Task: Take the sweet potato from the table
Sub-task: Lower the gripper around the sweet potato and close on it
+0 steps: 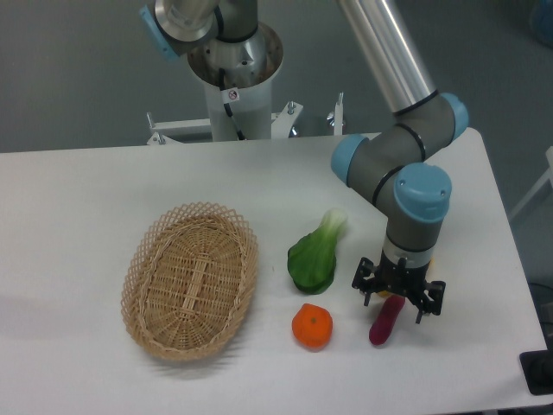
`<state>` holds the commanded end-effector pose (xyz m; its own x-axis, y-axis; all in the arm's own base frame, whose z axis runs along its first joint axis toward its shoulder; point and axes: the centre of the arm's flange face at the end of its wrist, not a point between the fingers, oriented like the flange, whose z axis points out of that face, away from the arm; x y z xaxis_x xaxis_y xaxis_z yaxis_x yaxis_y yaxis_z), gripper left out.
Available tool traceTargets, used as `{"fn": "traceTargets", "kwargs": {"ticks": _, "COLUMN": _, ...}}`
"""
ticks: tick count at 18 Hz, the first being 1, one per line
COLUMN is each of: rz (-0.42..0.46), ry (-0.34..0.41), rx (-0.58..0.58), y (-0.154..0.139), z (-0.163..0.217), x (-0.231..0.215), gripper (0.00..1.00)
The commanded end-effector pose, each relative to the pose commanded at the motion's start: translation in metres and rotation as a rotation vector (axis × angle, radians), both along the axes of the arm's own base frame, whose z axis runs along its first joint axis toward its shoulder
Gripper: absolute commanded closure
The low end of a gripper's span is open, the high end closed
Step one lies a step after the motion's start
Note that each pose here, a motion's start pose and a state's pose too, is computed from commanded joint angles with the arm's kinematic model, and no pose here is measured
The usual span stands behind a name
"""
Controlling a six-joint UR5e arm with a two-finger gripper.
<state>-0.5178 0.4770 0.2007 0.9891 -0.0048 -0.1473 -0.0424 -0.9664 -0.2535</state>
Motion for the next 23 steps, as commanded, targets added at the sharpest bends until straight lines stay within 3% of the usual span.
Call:
{"fn": "traceTargets", "kwargs": {"ticks": 12, "rz": 0.005, "ry": 0.011, "rx": -0.045, "y": -0.002, "z": -0.014, "x": -0.001, "gripper": 0.01}}
{"fn": "traceTargets", "kwargs": {"ticks": 23, "rz": -0.002, "ry": 0.017, "rx": -0.045, "y": -0.002, "z": -0.011, "x": -0.002, "gripper": 0.56}}
